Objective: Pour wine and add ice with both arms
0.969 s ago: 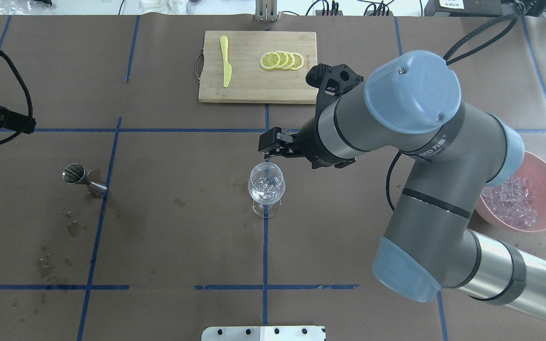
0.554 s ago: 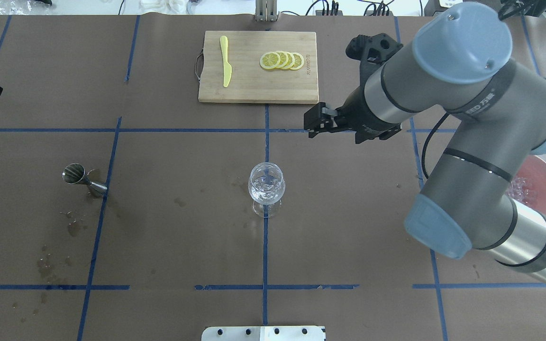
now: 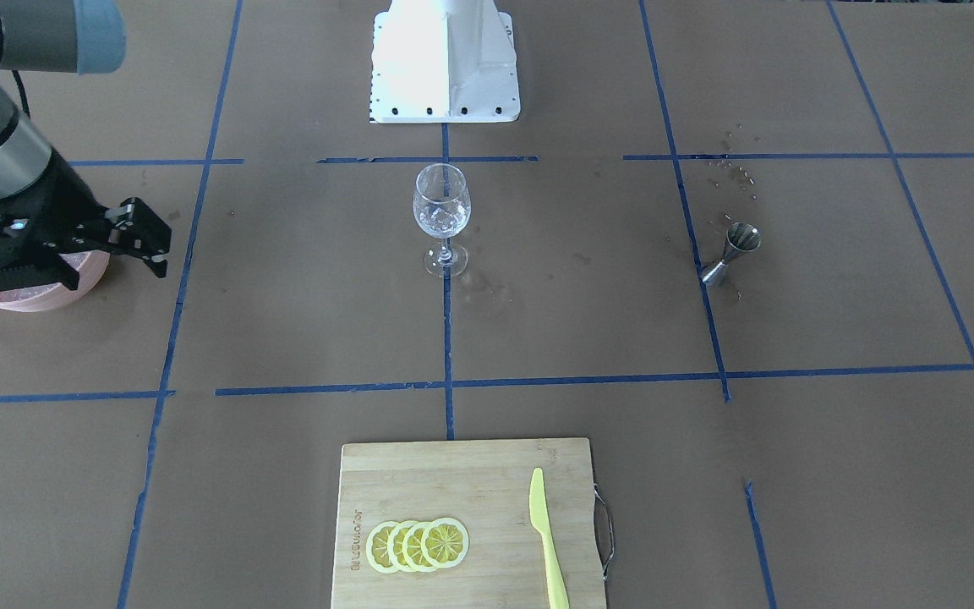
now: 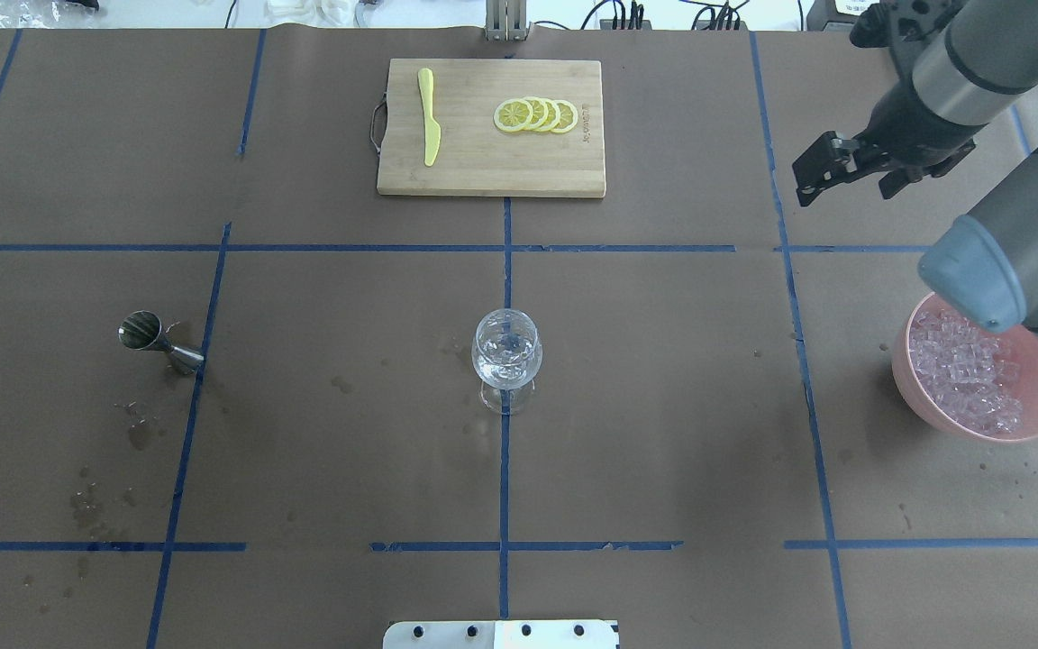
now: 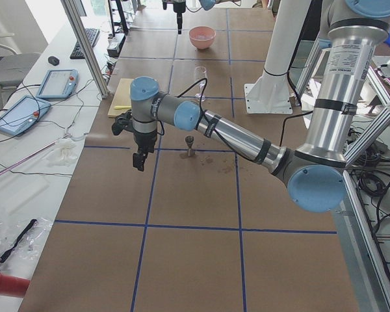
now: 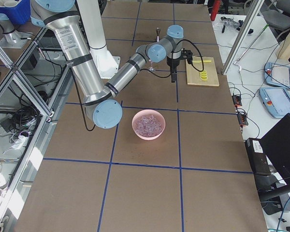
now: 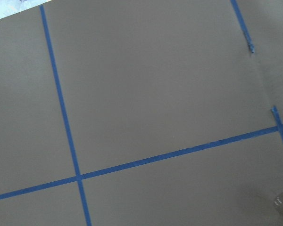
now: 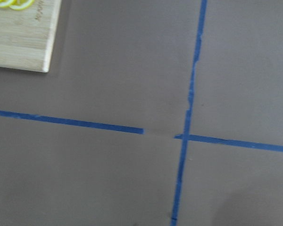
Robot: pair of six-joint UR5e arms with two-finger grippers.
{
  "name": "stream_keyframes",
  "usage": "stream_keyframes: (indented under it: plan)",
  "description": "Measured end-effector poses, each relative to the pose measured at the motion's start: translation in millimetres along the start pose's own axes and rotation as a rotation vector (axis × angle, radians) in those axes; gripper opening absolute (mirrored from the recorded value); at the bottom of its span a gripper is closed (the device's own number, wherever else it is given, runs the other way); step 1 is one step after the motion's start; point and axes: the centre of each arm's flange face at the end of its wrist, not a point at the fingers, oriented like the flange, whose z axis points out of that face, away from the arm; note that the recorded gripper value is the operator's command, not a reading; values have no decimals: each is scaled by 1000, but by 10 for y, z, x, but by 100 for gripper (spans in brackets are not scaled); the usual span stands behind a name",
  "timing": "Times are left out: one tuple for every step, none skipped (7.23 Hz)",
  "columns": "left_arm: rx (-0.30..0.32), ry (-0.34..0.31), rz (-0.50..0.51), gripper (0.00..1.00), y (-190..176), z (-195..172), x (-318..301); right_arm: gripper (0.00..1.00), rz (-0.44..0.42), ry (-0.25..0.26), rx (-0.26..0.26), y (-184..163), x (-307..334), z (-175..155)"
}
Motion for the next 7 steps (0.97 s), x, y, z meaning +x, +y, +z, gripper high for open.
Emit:
stream_keyframes:
  plan:
    - [-17, 3, -33, 100, 76, 55, -266, 100, -44, 41, -42, 12, 526, 45]
    - [-34, 13, -45, 100, 219, 116, -511, 100, -79, 50, -85, 63, 1096, 102]
    - [-57, 24, -44, 100, 396, 208, -723, 100, -94, 30, -116, 114, 1664, 131]
    - [-86, 32, -50, 100, 574, 339, -897, 100, -93, 11, -129, 192, 2210, 112]
    - [-111, 36, -64, 100, 693, 453, -1012, 100, -77, 3, -131, 290, 2574, 79]
    - [-132, 39, -80, 100, 778, 553, -1100, 100, -57, 3, -127, 345, 2752, 47]
    - [-148, 41, -92, 100, 841, 628, -1170, 100, -42, 6, -119, 368, 2846, 9]
